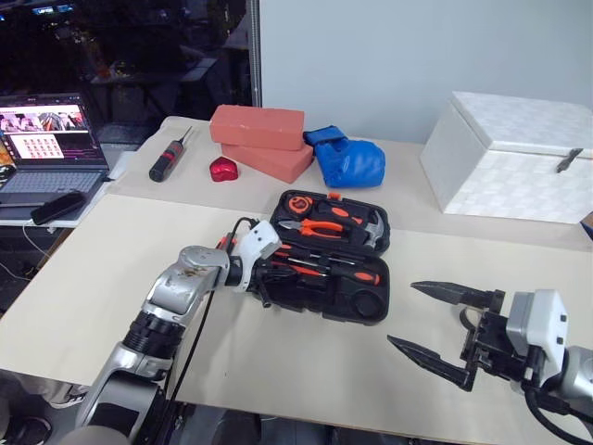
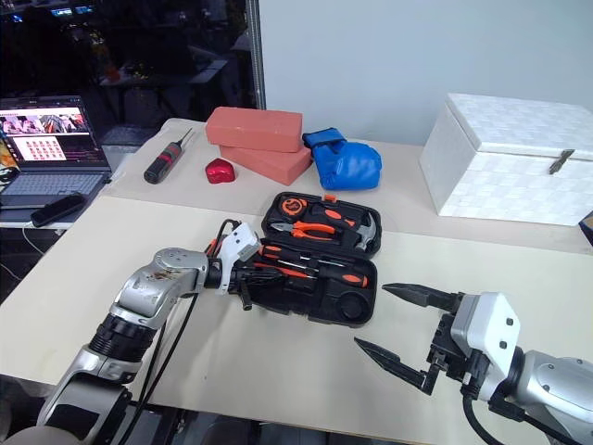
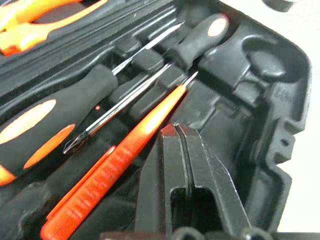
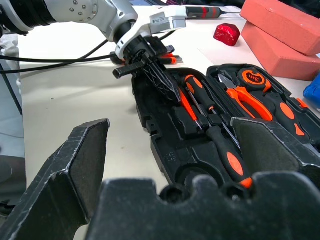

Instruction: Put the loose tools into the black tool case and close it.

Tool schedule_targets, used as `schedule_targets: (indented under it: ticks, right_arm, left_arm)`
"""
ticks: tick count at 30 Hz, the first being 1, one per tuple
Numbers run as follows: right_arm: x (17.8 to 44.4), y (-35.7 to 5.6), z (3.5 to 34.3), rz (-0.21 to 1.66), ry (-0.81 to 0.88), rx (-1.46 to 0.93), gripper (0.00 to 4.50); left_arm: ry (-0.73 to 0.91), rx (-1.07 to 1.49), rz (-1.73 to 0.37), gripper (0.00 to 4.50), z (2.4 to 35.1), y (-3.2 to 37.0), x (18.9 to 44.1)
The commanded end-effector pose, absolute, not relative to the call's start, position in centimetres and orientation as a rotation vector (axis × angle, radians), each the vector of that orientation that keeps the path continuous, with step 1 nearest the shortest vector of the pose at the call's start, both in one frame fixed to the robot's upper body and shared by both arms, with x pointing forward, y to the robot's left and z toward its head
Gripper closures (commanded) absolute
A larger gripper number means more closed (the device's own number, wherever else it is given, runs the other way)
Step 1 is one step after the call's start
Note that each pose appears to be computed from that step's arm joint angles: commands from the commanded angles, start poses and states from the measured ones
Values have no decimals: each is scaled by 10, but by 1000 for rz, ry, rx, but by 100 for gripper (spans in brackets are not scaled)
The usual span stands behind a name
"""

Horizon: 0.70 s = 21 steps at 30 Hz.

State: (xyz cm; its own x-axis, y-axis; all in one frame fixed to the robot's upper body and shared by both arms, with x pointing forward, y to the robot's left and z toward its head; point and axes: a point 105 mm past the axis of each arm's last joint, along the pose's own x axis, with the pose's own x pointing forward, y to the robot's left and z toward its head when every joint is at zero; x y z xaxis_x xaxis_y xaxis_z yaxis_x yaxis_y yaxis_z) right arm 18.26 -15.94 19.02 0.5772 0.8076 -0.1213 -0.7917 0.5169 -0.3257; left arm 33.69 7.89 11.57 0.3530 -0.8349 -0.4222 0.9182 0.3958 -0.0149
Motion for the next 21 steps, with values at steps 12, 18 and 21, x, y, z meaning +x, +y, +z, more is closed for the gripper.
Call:
schedule_targets:
  ticks: [12,18,21]
  right_arm:
    - [181,-158,197,957,-88,-384,0]
    - [180,-158,197,960,-86,-384,0]
    - [180,-158,197,961,-86,-384,0]
  left_arm:
    - [359,119,-1058,449,135,77,355]
    - [405,95,-1005,449,131,77,361]
    - [438,143,-978,449,123,80,362]
